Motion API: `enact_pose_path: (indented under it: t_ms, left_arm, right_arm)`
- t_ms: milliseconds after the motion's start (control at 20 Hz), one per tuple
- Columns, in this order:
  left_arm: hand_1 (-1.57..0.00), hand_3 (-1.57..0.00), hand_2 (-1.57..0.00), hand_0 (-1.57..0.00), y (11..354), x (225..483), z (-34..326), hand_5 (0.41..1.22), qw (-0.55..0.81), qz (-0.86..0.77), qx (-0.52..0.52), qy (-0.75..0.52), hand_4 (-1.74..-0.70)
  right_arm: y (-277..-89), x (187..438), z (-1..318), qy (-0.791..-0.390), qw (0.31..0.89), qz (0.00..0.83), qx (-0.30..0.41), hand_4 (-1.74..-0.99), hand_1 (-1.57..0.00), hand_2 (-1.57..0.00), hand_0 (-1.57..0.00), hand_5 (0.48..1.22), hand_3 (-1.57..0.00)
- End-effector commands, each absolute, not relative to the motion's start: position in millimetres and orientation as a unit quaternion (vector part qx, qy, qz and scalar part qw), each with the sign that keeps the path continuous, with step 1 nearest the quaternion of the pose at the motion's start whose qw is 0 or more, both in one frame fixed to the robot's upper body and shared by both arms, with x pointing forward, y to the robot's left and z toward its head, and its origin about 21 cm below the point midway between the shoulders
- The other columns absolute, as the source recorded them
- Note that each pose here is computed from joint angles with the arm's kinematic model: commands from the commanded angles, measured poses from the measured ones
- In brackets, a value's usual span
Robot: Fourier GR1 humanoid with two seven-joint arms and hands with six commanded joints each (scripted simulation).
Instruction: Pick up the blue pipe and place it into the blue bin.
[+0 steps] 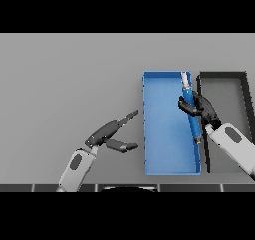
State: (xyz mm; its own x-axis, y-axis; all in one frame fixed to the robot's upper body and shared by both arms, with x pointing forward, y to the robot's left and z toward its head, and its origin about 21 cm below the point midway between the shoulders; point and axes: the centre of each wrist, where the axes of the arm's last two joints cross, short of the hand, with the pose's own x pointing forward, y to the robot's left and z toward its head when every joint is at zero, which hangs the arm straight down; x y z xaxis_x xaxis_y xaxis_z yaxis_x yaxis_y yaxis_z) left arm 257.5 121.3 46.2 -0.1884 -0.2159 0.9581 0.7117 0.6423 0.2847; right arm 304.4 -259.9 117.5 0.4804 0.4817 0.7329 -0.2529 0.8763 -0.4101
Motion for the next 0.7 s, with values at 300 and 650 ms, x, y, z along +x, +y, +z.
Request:
enact_pose_path:
  t_ms: [300,650]
  left_arm:
    - [0.0,0.0,0.0,0.0,121.5,259.7,44.3,0.428,0.61,-0.38,-0.18,-0.671,-0.89]
    - [0.0,0.0,0.0,0.0,118.1,257.2,47.0,0.431,0.609,-0.381,-0.181,-0.671,-0.89]
  right_arm:
    - [-261.9,303.6,110.2,-0.404,0.863,0.266,-0.147,-1.046,-0.04,-0.04,-0.04,0.759,-0.02]
    - [-255.7,306.9,111.7,-0.396,0.861,0.283,-0.149,-1.022,-0.01,-0.01,-0.01,0.665,0.0]
